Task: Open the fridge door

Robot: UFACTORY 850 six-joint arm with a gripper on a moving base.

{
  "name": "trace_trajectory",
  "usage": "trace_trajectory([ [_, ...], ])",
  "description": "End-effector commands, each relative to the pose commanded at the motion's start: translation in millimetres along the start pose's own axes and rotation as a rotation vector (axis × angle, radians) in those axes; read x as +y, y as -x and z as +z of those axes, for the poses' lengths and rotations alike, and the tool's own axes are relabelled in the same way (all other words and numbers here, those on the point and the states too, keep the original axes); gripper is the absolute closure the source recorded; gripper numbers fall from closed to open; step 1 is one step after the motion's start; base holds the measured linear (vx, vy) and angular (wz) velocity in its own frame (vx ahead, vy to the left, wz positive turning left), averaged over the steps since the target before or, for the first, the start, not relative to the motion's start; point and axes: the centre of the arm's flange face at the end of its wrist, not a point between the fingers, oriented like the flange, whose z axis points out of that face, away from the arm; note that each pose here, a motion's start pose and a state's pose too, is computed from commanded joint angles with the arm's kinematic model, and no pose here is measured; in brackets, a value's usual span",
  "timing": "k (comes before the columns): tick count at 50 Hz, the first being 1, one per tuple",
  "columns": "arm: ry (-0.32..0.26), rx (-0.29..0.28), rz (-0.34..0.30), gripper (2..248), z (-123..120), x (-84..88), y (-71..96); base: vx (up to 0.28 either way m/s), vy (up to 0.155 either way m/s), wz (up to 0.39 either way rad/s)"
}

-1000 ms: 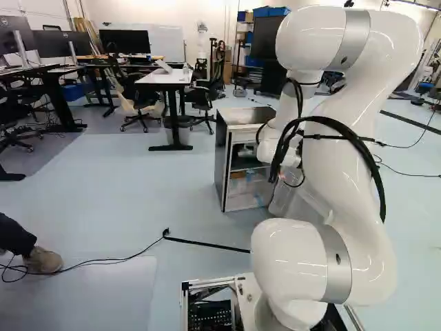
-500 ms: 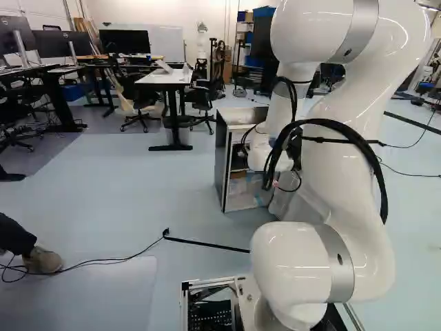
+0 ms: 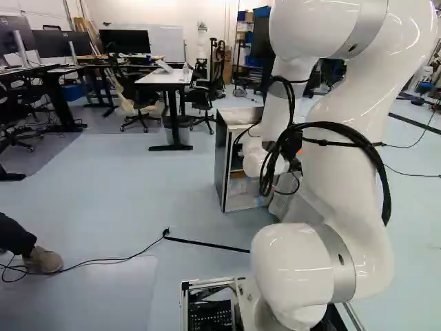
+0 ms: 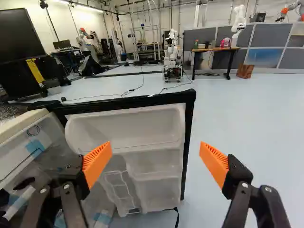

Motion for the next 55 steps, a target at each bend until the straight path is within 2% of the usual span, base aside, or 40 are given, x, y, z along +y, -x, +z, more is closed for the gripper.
trace_trajectory([
  [14,-0.025,-0.007,-0.001,3,-2.0,-0.5,-1.9,0.000,0.000,0.000],
  [28,-0.075,-0.020,-0.005,3,-6.1,-1.3,-5.4,0.000,0.000,0.000],
  [42,-0.148,-0.040,-0.012,3,-12.5,-2.3,-10.4,0.000,0.000,0.000],
  [55,-0.238,-0.062,-0.024,3,-21.0,-3.0,-16.2,0.000,0.000,0.000],
])
